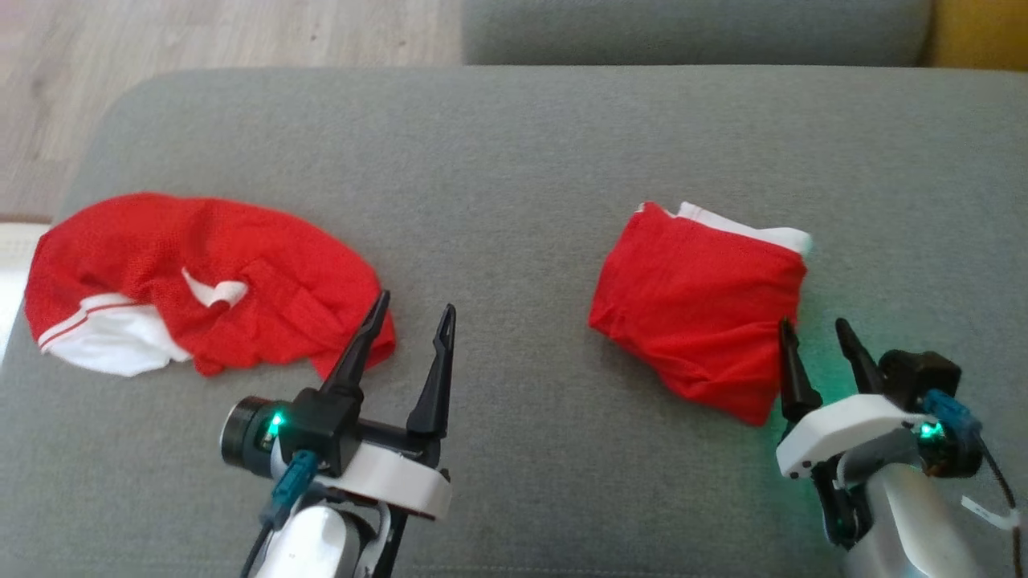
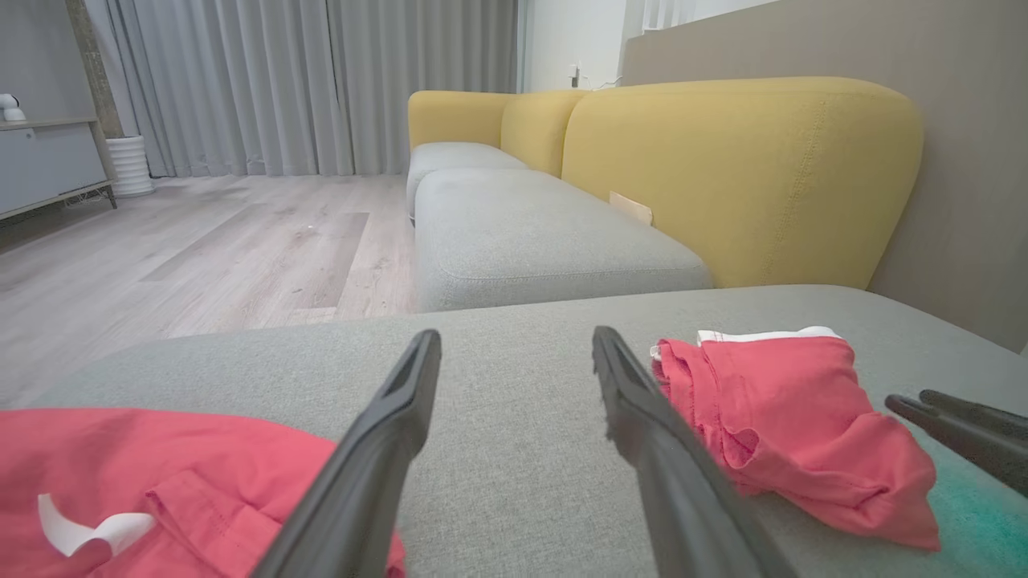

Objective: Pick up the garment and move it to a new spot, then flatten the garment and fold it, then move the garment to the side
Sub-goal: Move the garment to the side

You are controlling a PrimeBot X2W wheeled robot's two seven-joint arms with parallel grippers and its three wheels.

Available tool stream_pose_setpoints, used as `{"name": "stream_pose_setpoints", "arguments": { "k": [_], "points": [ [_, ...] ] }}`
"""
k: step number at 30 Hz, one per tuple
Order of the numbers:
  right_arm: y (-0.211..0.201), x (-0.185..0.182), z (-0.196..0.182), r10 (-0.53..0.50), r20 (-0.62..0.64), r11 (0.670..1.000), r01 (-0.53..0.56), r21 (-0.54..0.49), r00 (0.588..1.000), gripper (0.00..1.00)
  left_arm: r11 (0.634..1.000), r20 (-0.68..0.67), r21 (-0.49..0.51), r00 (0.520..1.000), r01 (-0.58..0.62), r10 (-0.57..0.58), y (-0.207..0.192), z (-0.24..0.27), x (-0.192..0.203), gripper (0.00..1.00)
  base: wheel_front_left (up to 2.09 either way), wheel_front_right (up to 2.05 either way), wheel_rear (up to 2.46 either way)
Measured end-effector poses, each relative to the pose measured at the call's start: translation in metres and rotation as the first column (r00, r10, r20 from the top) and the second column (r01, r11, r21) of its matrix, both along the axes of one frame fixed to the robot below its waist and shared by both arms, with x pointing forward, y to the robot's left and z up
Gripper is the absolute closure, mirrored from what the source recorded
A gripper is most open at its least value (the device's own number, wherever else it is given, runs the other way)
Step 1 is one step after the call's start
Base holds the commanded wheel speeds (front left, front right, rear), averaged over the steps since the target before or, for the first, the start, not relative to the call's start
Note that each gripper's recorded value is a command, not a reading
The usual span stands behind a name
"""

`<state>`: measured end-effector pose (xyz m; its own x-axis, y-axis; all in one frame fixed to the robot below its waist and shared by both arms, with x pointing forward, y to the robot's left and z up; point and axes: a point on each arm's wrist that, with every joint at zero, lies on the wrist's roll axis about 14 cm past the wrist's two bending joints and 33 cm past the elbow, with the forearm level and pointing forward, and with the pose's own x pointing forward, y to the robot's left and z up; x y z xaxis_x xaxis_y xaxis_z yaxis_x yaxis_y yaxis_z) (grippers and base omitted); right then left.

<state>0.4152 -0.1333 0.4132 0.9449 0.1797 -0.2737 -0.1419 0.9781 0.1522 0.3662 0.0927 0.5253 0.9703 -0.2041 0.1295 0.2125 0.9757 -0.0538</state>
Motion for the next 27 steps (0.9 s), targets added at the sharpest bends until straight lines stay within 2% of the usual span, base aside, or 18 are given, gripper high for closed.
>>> {"name": "stream_pose_setpoints", "arguments": {
  "k": [9,13,21,22,23,24,27],
  "points": [
    [0.015,0.003,-0.036,0.027,-0.149,0.999,-0.024,0.023,0.988,0.00,1.000,-0.025,0.006,0.999,-0.030,0.030,0.009,-0.008,-0.002,0.00,0.00,0.00,0.00],
    [0.018,0.005,-0.042,0.031,-0.176,0.999,-0.027,0.030,0.984,0.00,0.999,-0.030,0.007,0.999,-0.034,0.034,0.010,-0.009,-0.002,0.00,0.00,0.00,0.00],
    [0.031,0.018,-0.043,0.024,-0.204,0.990,0.005,0.138,0.979,0.00,1.000,-0.039,0.008,0.999,-0.026,0.027,0.008,-0.013,0.003,0.00,0.00,0.00,0.00],
    [0.034,0.019,-0.042,0.033,-0.207,0.989,-0.002,0.147,0.978,0.05,1.000,-0.041,0.008,0.999,-0.024,0.024,0.008,-0.013,0.004,0.00,0.00,0.00,0.00],
    [0.038,0.018,-0.043,0.048,-0.209,0.990,-0.019,0.141,0.977,0.80,1.000,-0.043,0.008,0.999,-0.020,0.021,0.006,-0.014,0.004,0.00,0.00,0.00,0.00],
    [0.040,0.018,-0.043,0.063,-0.207,0.991,-0.037,0.129,0.976,1.00,1.000,-0.044,0.008,0.999,-0.017,0.017,0.005,-0.014,0.005,0.00,0.00,0.00,0.00],
    [0.044,0.014,-0.043,0.099,-0.194,0.993,-0.085,0.078,0.976,1.00,1.000,-0.042,0.006,0.999,-0.001,0.001,0.000,-0.014,0.006,0.00,0.00,0.00,0.00]
  ]
}}
